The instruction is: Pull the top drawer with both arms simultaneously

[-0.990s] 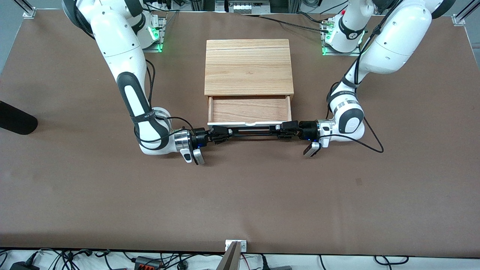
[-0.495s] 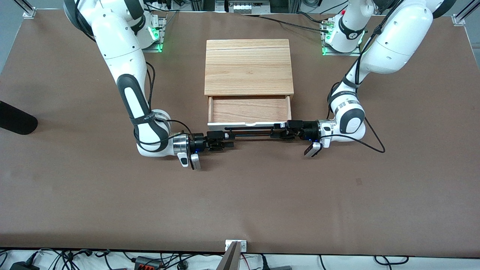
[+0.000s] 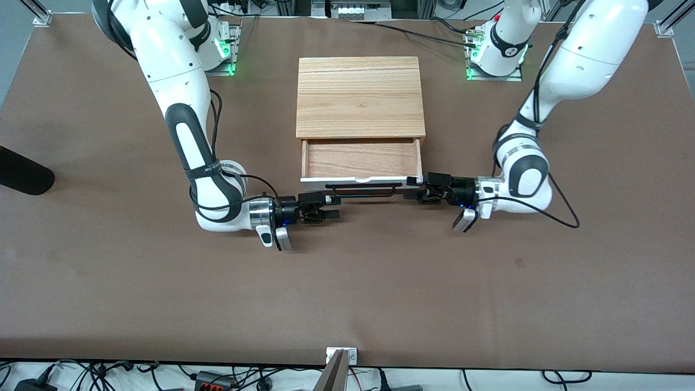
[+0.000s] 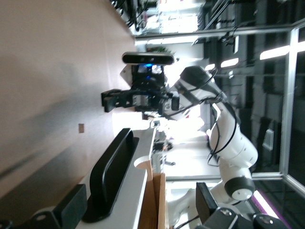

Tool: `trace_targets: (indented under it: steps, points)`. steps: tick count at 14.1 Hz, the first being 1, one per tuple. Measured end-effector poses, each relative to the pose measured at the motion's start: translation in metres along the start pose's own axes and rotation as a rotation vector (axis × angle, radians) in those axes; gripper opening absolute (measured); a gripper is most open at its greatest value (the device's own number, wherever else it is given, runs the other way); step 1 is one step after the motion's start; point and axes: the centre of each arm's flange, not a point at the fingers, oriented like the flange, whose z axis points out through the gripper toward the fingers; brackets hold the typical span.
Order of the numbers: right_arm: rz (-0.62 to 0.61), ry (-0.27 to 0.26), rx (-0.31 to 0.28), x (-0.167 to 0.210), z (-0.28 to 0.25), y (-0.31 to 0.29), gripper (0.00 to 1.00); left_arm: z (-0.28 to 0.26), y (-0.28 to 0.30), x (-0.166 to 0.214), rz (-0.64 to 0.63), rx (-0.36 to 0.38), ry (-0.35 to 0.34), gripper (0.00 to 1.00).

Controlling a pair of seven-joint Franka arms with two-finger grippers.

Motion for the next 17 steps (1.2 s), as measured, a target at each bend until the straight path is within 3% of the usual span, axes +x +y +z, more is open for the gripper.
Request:
trace_targets:
  steps: [2, 3, 5, 8, 11, 14, 17]
  points:
    - [0.03, 0.005, -0.028, 0.015, -0.014, -0.017, 1.0, -0.031, 0.021, 0.018, 0.009, 0.105, -0.081, 1.0]
    - [0.04, -0.011, -0.07, 0.024, -0.025, -0.029, 1.0, -0.045, 0.032, 0.026, -0.001, 0.143, -0.124, 1.0]
    - [0.054, -0.057, -0.193, 0.046, -0.049, -0.059, 1.0, -0.07, 0.055, 0.039, -0.042, 0.235, -0.207, 1.0]
    - [0.077, -0.077, -0.338, 0.071, -0.071, -0.117, 1.0, -0.117, 0.108, 0.057, -0.085, 0.419, -0.312, 1.0]
    - [0.153, -0.083, -0.476, 0.075, -0.087, -0.165, 1.0, -0.161, 0.157, 0.064, -0.114, 0.668, -0.392, 1.0]
    - [0.269, -0.147, -0.691, 0.064, -0.117, -0.193, 1.0, -0.183, 0.2, 0.059, -0.175, 0.9, -0.424, 1.0]
    - [0.403, -0.127, -0.942, 0.056, -0.167, -0.213, 1.0, -0.186, 0.241, 0.045, -0.219, 1.128, -0.469, 1.0]
